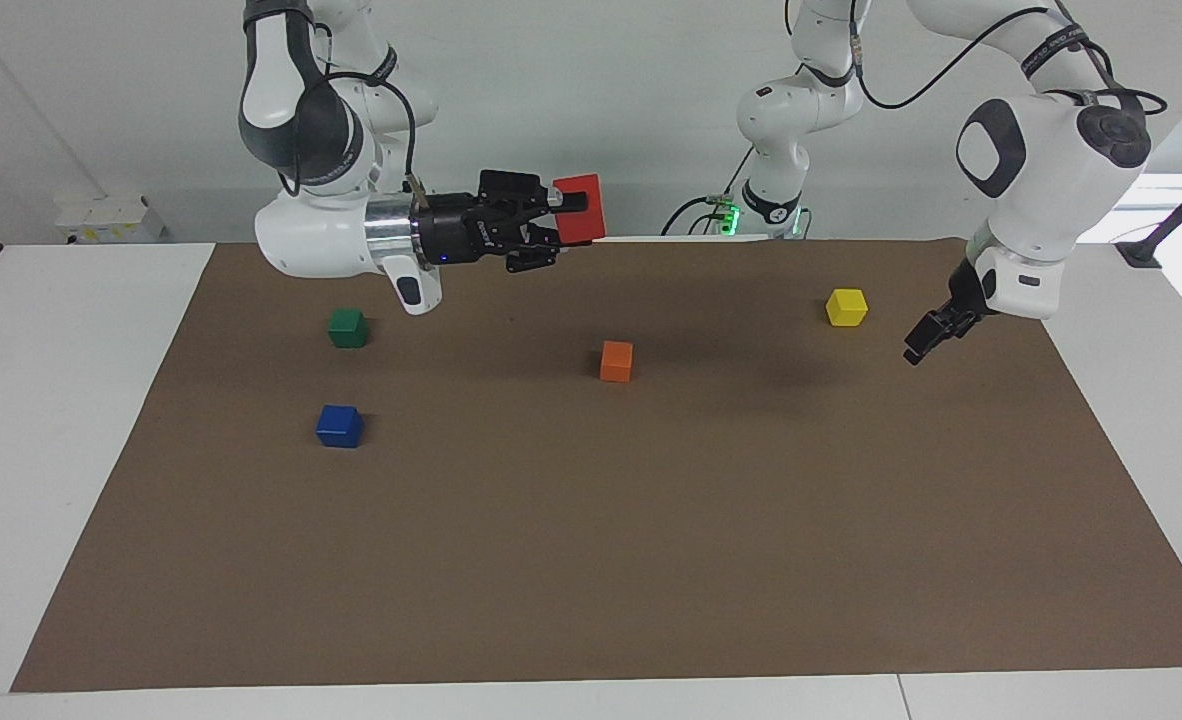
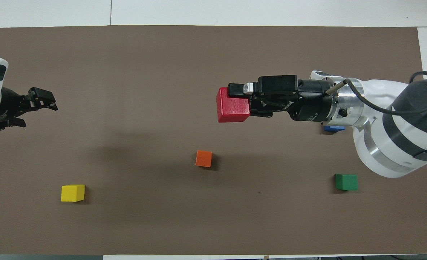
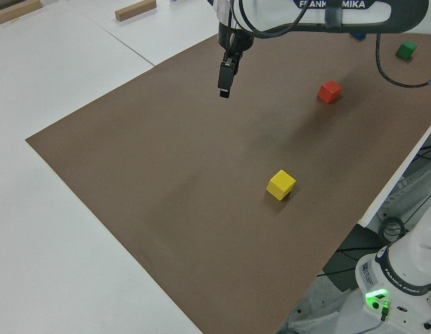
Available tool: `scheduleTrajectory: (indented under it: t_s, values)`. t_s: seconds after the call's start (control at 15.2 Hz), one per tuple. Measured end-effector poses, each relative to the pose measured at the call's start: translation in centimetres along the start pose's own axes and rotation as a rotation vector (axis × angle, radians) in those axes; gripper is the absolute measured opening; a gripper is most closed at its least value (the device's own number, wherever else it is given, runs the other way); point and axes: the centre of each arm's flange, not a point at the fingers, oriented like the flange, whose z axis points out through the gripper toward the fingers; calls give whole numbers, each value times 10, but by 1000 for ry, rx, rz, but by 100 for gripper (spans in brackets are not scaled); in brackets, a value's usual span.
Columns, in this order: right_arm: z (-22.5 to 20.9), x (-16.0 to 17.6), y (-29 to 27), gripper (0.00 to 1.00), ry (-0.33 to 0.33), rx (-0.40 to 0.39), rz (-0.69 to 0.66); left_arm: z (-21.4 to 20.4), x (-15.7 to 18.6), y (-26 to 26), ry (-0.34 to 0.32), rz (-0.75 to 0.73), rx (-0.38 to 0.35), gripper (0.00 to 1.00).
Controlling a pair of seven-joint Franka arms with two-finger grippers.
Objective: Transfer red block to right arm and stack on blue block
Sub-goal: 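Carry the red cube with the right gripper over the blue cube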
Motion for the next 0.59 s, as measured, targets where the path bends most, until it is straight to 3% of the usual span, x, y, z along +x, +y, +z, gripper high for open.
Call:
scheduleTrajectory:
  t_s: [0.33,0.59]
  values:
    - [-41,-1,-5,56,-34,-413,-51,-30,11,-2,-31,132,19,100]
    - [-65,-8,-29,56,-16,-766,-95,-32,18,7,-71,169,23,100]
